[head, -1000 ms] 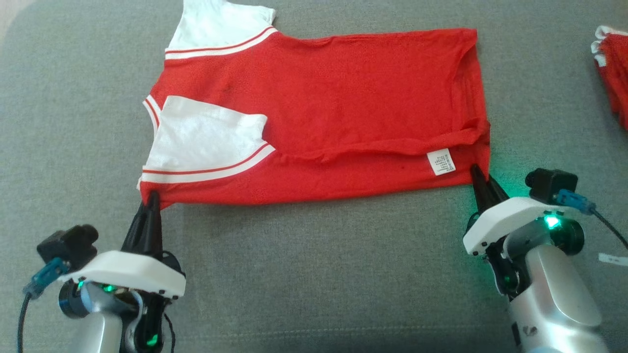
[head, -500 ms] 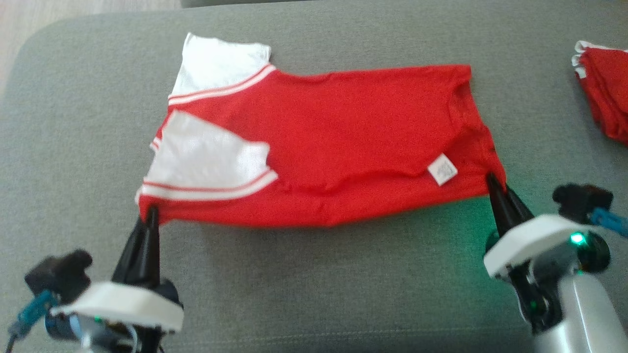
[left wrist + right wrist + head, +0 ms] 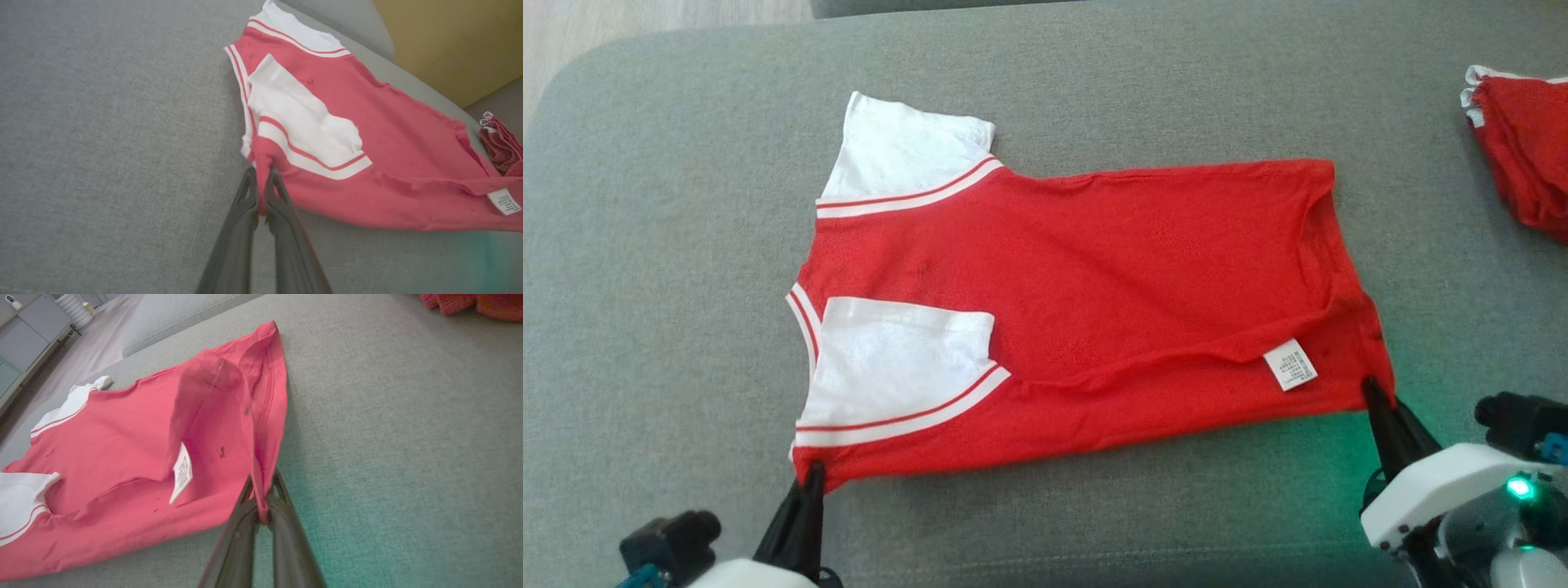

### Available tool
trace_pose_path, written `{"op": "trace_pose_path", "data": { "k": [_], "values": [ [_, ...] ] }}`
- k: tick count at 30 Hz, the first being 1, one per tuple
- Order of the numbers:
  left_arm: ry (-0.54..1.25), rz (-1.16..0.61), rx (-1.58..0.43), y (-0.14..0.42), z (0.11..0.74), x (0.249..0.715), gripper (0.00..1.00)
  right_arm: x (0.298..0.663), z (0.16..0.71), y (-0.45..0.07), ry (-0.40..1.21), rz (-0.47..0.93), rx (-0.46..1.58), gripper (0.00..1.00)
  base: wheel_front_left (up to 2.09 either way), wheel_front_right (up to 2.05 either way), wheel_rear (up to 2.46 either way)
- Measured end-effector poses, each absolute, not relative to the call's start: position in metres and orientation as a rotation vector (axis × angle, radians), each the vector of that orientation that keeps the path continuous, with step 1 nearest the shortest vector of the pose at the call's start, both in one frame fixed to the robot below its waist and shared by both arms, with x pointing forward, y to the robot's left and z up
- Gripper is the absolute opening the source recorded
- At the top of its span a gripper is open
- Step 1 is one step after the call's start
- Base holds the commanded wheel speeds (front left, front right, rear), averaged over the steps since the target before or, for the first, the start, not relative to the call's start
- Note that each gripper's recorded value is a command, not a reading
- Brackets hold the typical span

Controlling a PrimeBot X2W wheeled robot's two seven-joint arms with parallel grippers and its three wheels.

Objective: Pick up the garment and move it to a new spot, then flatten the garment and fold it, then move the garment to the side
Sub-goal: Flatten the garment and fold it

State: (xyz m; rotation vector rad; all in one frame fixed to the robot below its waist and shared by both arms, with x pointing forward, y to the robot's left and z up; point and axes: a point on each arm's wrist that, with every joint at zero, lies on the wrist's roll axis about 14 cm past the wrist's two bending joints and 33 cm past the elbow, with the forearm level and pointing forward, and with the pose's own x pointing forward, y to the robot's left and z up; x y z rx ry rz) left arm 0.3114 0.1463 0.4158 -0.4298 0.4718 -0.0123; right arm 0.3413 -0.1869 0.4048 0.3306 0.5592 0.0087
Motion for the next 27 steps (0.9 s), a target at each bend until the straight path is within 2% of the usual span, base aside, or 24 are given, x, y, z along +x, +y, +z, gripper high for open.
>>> {"op": "trace_pose_path", "data": {
  "k": [2, 3, 4, 5, 6, 7, 16, 27],
  "values": [
    [0.494, -0.007, -0.425, 0.147, 0.409, 0.309, 0.0, 0.338, 0.399, -0.188, 0.577, 0.003, 0.334, 0.49, 0.0, 0.0, 0.0],
    [0.501, -0.006, -0.424, 0.147, 0.407, 0.308, 0.0, 0.337, 0.397, -0.188, 0.584, 0.0, 0.335, 0.89, 0.0, 0.0, 0.0],
    [0.505, -0.005, -0.423, 0.147, 0.405, 0.307, 0.17, 0.336, 0.396, -0.189, 0.588, -0.004, 0.337, 1.0, 0.0, 0.0, 0.0],
    [0.508, -0.004, -0.421, 0.148, 0.404, 0.307, 0.45, 0.335, 0.395, -0.189, 0.59, -0.007, 0.337, 1.0, 0.0, 0.0, 0.0],
    [0.505, -0.006, -0.419, 0.148, 0.403, 0.308, 0.87, 0.334, 0.394, -0.191, 0.591, -0.011, 0.338, 1.0, 0.0, 0.0, 0.0],
    [0.5, -0.008, -0.417, 0.148, 0.403, 0.309, 1.0, 0.334, 0.395, -0.193, 0.585, -0.018, 0.338, 1.0, 0.0, 0.0, 0.0],
    [0.469, -0.026, -0.347, 0.159, 0.409, 0.321, 1.0, 0.332, 0.401, -0.206, 0.543, -0.058, 0.318, 1.0, 0.0, 0.0, 0.0],
    [0.294, -0.219, -0.117, 0.151, 0.473, 0.415, 1.0, 0.371, 0.421, -0.178, 0.476, 0.047, 0.272, 1.0, 0.0, 0.0, 0.0]
  ]
}}
